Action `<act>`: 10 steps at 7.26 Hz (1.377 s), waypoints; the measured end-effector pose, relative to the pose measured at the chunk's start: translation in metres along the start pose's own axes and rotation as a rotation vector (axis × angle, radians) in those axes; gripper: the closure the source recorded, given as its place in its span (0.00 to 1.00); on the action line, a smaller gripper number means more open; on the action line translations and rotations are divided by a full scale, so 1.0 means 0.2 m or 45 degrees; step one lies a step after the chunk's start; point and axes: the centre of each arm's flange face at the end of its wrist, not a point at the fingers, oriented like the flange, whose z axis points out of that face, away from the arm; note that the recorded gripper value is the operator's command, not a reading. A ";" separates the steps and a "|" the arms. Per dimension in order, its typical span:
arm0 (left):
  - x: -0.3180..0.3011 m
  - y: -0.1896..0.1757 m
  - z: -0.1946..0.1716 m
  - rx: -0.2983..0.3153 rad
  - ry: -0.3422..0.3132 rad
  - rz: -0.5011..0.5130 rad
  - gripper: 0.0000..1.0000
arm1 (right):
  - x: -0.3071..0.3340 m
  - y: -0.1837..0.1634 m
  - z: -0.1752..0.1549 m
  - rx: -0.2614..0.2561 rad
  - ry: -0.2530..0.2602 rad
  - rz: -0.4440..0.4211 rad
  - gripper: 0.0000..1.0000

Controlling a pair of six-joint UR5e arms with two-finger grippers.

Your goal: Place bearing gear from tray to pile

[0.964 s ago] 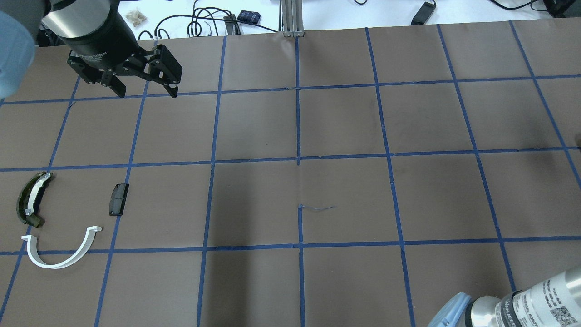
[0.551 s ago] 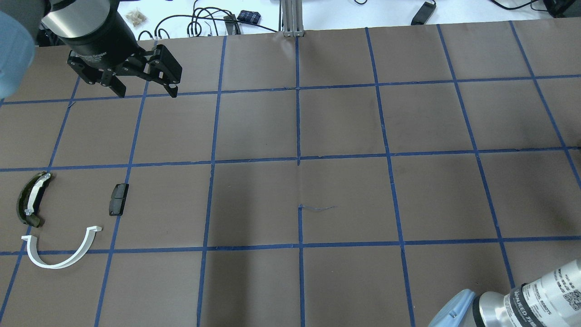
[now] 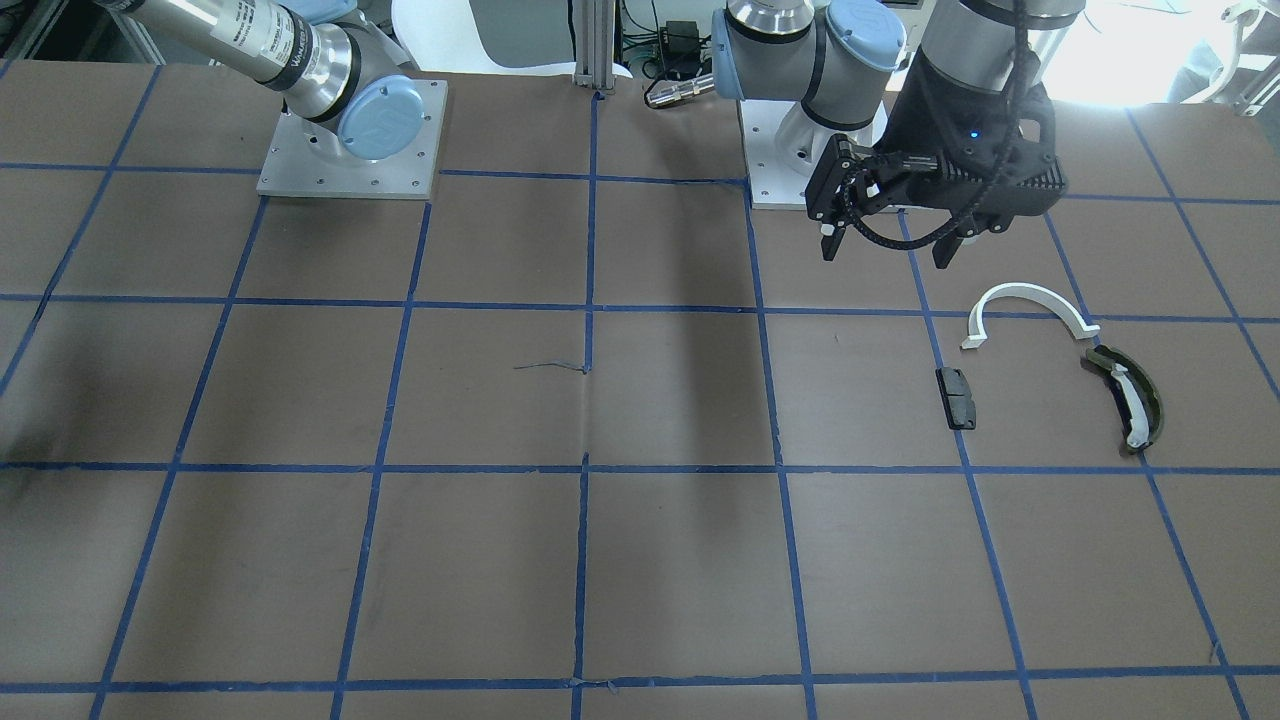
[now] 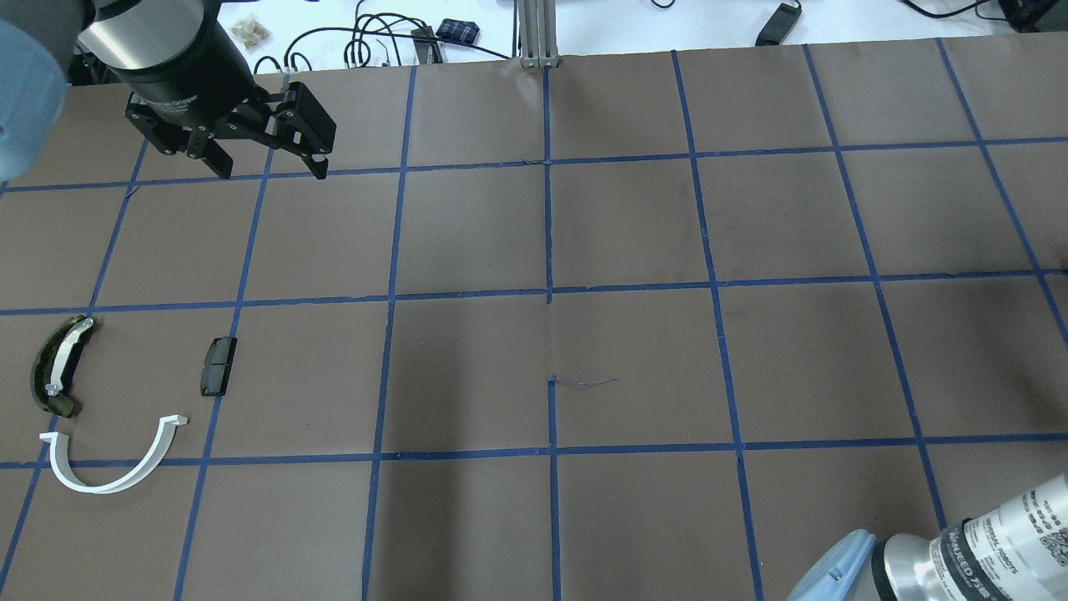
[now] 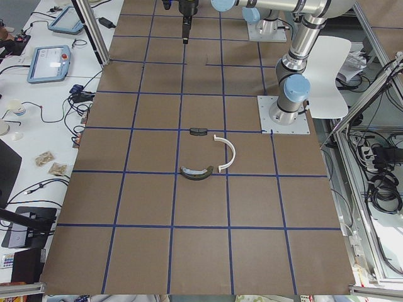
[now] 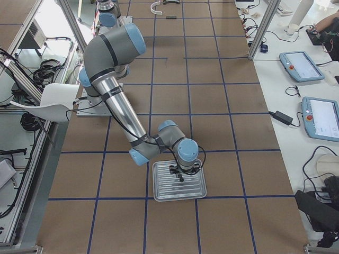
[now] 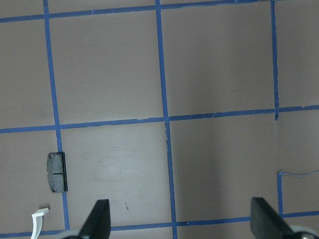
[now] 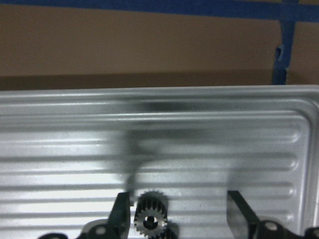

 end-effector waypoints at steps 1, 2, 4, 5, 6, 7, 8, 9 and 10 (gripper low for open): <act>0.00 0.00 0.00 0.000 0.000 0.000 0.00 | 0.00 0.00 0.00 -0.002 0.001 -0.003 0.86; 0.00 0.00 0.00 0.000 0.000 0.000 0.00 | 0.00 0.00 -0.01 -0.005 0.002 -0.005 0.96; 0.00 0.00 0.00 0.000 -0.001 0.000 0.00 | 0.00 0.00 -0.01 -0.009 0.002 -0.002 1.00; 0.00 0.00 0.00 0.001 -0.001 0.000 0.00 | -0.01 0.00 -0.02 -0.012 0.000 0.007 1.00; 0.00 0.00 0.00 0.002 -0.001 -0.001 0.00 | -0.01 0.00 -0.05 -0.016 -0.009 0.042 1.00; 0.00 0.00 0.00 0.002 0.000 -0.002 0.00 | -0.01 -0.03 -0.13 -0.003 -0.026 0.130 1.00; 0.00 0.00 0.00 0.002 0.000 -0.002 0.00 | 0.02 -0.12 -0.25 0.026 -0.044 0.245 1.00; 0.00 0.00 0.00 0.002 0.000 -0.002 0.00 | 0.12 -0.29 -0.42 0.029 -0.045 0.359 1.00; 0.00 0.00 0.00 0.002 0.000 -0.002 0.00 | 0.25 -0.54 -0.61 0.015 -0.026 0.457 1.00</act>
